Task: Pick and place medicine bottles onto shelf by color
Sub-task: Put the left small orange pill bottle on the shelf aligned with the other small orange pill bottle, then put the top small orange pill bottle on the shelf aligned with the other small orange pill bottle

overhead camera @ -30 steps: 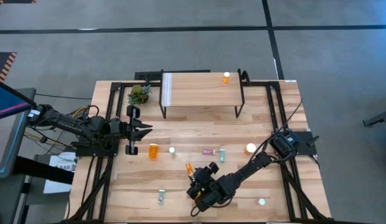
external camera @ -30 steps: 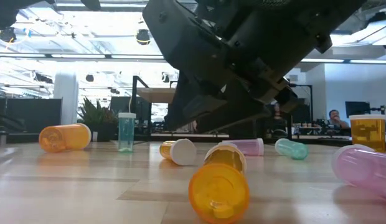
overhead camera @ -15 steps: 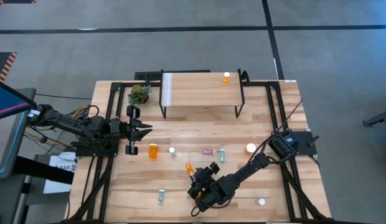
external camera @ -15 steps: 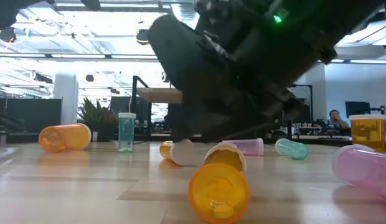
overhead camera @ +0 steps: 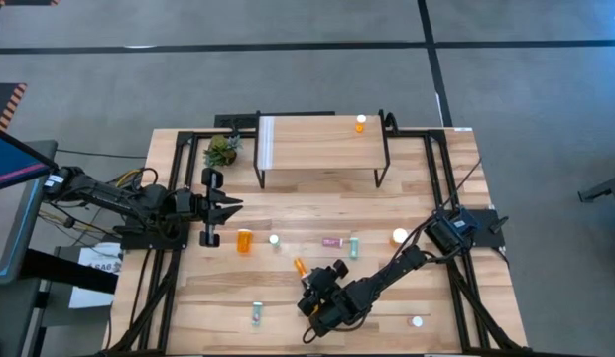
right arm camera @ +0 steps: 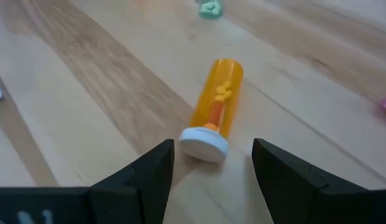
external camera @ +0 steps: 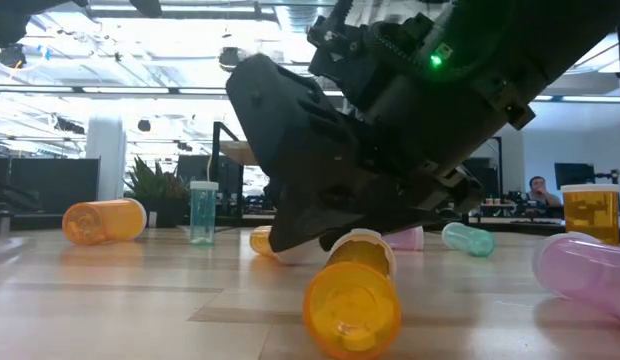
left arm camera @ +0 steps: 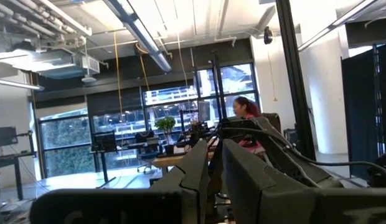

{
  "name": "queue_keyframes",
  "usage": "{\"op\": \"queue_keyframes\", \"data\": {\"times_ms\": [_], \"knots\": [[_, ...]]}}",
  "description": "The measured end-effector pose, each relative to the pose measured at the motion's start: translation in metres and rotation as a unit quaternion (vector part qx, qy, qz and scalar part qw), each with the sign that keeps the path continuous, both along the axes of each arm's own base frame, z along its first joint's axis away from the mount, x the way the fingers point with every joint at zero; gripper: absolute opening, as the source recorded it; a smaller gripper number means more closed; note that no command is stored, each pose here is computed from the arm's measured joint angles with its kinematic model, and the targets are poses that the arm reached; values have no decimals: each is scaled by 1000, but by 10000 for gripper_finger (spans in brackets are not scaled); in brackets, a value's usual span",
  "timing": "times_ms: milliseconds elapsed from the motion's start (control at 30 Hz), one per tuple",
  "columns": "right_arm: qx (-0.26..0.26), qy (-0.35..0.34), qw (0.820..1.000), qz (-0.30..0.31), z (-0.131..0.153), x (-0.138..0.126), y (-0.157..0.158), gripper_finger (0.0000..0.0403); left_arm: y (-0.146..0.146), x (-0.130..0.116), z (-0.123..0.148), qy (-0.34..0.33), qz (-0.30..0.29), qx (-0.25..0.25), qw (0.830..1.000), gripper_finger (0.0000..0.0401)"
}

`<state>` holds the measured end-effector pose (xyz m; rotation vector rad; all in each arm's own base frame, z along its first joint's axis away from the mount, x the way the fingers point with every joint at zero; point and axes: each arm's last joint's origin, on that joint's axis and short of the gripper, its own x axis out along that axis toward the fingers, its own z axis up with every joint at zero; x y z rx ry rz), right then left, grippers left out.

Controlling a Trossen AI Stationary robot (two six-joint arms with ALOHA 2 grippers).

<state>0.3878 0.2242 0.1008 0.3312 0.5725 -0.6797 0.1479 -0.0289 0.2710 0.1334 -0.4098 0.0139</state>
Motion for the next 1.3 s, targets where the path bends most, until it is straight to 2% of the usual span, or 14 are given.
{"op": "queue_keyframes", "data": {"times_ms": [167, 767, 967, 1300], "knots": [[1, 0, 1000, 0, 0, 0, 0, 229, 0, 0, 0, 0, 0, 0, 1000, 41], [-1, -2, 1000, -1, 0, 0, 0, 132, 0, 0, 0, 0, 0, 0, 1000, 41], [-1, -2, 1000, -1, 0, 0, 0, 118, 0, 0, 0, 0, 0, 0, 1000, 41], [-9, 5, 1000, 7, 0, 0, 0, 118, 0, 0, 0, 0, 0, 0, 1000, 41]]}}
